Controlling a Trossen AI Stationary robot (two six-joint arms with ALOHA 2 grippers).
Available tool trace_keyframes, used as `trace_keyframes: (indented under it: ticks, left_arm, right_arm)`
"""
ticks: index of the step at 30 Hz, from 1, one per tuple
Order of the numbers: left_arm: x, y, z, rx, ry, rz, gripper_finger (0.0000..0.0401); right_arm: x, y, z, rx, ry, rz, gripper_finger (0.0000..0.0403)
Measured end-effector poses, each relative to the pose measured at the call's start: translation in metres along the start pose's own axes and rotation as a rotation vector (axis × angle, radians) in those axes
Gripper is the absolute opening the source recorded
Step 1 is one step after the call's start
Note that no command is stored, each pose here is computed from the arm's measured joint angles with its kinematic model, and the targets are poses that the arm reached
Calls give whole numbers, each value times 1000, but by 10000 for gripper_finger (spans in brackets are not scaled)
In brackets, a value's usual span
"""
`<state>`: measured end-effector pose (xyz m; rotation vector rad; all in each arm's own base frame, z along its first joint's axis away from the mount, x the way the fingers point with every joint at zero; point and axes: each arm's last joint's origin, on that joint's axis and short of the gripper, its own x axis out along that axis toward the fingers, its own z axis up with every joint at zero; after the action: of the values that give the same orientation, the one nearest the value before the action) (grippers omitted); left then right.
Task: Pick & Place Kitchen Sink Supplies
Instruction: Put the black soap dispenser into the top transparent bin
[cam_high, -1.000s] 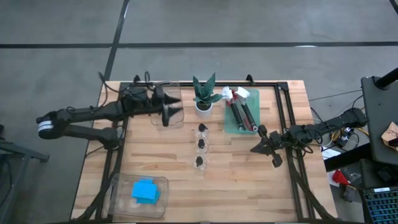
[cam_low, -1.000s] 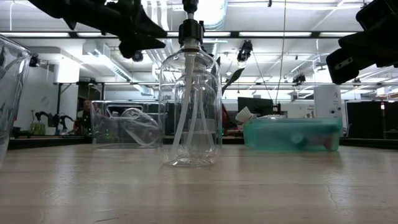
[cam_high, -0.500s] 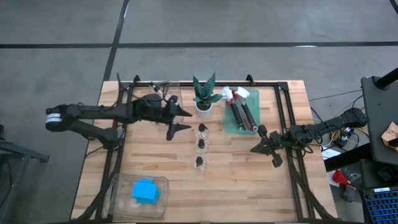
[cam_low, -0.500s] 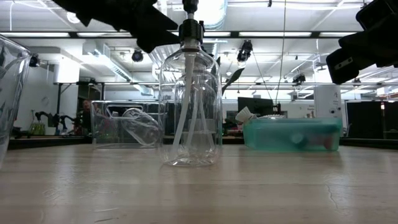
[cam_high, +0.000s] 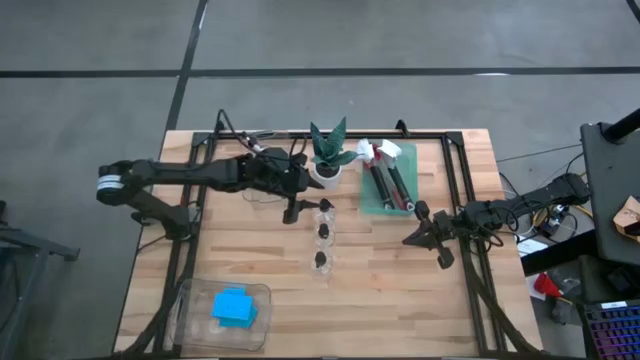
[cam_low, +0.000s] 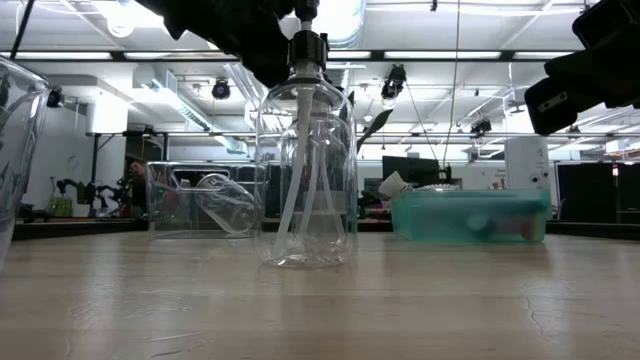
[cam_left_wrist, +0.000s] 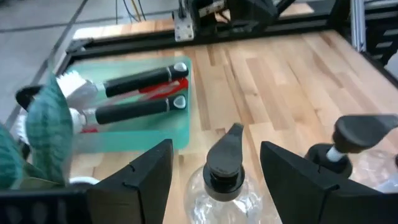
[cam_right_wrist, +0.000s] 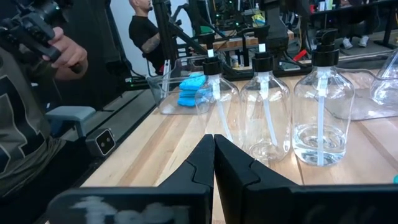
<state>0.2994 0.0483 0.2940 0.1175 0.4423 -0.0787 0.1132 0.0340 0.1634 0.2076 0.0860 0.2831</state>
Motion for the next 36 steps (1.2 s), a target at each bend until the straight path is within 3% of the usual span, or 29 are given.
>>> trace_keyframes:
  ticks: [21,36]
  left_arm:
    - [26,1,-12,-24,32,-95,225]
    - [32,2,-14,-51,31,-94,126]
  right_arm:
    - [0,0,0,0,0,0,8]
    - [0,0,0,0,0,0,8]
